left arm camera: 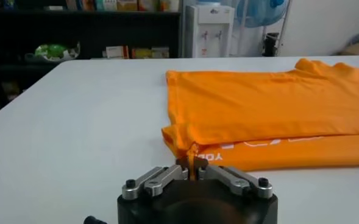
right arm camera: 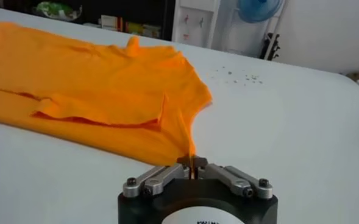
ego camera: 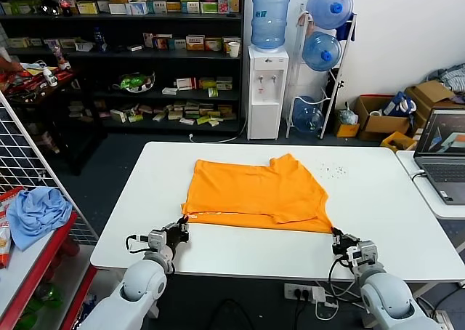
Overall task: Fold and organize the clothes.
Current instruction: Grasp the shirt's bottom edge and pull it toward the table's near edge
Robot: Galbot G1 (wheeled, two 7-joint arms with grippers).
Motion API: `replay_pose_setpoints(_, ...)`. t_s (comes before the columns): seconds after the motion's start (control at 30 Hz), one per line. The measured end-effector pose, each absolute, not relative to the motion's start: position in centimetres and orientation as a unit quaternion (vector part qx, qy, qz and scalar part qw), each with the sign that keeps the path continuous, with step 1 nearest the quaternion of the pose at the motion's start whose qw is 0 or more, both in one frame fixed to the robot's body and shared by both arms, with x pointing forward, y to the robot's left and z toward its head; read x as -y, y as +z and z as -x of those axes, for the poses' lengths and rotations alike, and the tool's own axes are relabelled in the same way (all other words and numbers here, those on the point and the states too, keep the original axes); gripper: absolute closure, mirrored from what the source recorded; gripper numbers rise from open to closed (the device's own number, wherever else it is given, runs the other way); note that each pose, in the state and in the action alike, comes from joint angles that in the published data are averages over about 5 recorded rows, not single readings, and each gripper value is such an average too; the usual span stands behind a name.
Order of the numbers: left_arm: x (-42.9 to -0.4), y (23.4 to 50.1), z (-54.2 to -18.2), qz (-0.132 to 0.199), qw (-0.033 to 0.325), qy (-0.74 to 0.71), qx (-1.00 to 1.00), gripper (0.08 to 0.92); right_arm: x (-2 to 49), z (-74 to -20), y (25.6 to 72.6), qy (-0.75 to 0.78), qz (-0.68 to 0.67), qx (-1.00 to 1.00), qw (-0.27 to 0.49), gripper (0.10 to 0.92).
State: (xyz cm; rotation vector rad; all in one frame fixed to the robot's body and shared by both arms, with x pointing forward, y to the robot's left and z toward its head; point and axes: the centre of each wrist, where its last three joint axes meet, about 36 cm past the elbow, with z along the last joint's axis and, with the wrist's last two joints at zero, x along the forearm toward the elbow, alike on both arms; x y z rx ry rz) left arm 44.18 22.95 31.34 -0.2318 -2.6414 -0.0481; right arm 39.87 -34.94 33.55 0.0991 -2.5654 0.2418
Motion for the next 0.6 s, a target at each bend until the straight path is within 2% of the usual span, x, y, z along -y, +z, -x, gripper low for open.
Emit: replay_pose_setpoints(0.6, -24.7, 33.8, -38.2, 0.095, 0.267, -0.048, 0.958, 0.897, 33.3, -34.2, 37.4, 0.104, -0.049, 0.943, 0.311, 0.897)
